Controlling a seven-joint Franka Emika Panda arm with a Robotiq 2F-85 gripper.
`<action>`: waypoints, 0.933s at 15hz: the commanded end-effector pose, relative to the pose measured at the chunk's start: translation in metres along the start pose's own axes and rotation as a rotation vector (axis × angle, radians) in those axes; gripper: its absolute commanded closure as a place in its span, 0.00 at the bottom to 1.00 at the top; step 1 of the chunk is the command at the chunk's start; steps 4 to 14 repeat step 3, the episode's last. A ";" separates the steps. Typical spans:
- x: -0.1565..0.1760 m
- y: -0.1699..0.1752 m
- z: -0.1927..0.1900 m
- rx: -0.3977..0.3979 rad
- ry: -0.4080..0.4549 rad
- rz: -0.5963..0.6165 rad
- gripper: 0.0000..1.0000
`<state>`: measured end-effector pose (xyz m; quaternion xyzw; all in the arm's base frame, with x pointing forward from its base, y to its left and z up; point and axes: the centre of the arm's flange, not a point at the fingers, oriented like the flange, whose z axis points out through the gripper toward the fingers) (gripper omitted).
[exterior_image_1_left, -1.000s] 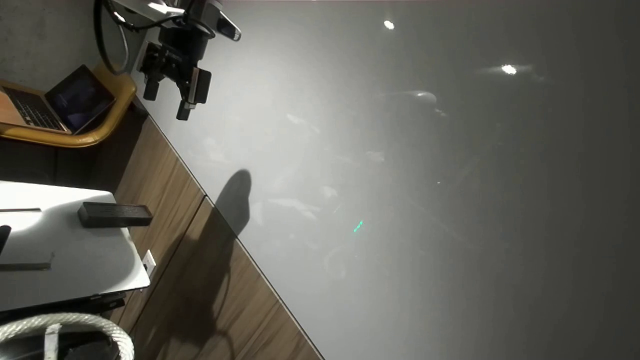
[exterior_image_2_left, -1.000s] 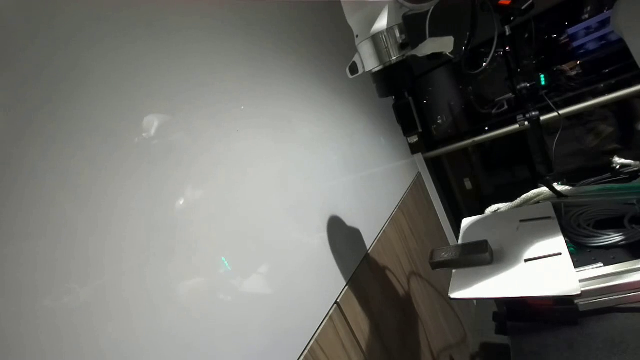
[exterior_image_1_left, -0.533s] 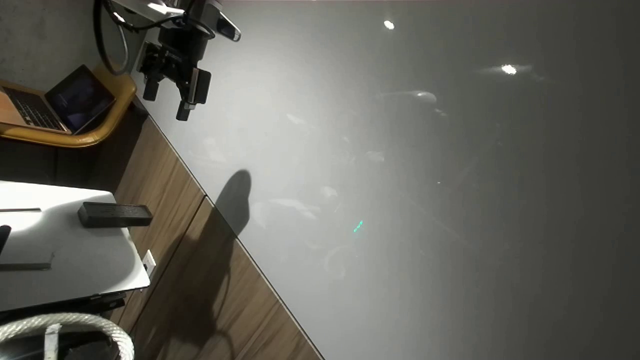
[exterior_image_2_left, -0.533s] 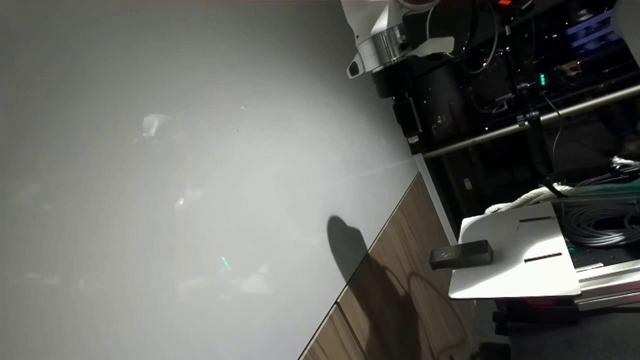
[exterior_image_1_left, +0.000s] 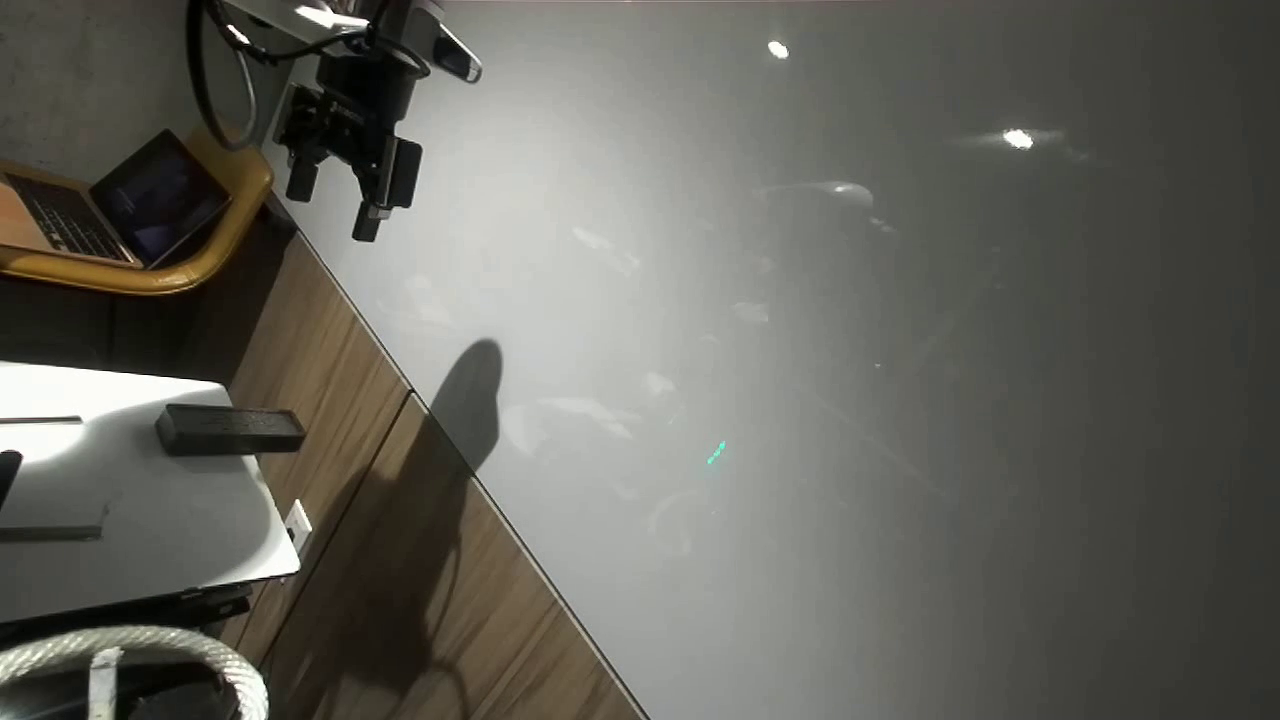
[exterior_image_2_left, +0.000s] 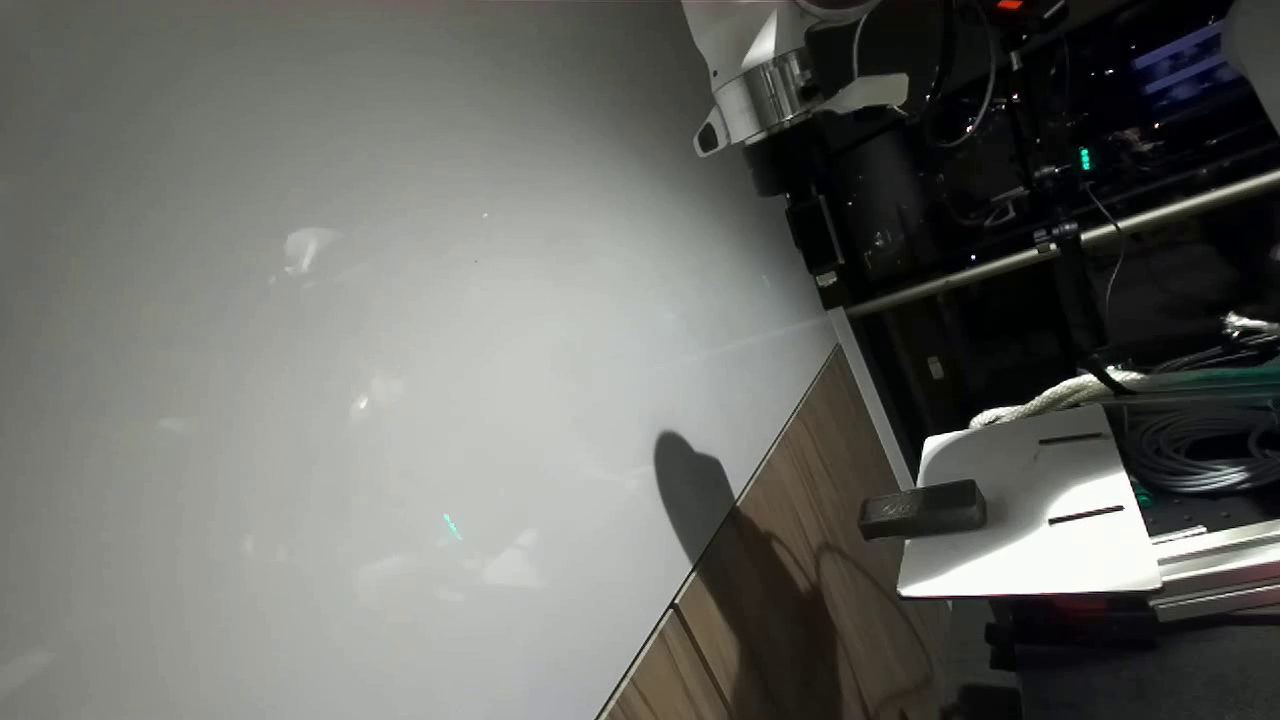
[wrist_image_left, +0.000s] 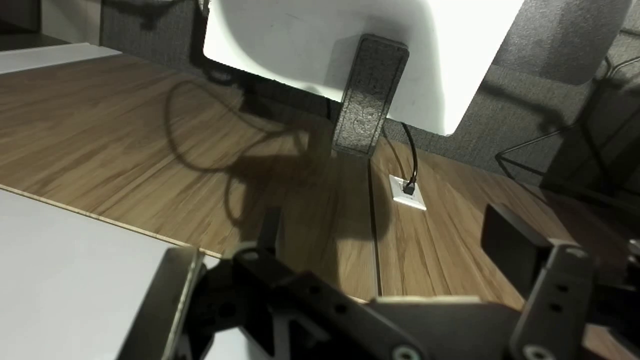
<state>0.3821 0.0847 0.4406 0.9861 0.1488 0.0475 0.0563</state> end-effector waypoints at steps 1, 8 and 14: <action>0.000 0.000 0.000 0.000 0.000 0.000 0.00; 0.000 0.000 0.000 0.000 0.000 0.000 0.00; 0.000 0.000 0.000 0.000 0.000 0.000 0.00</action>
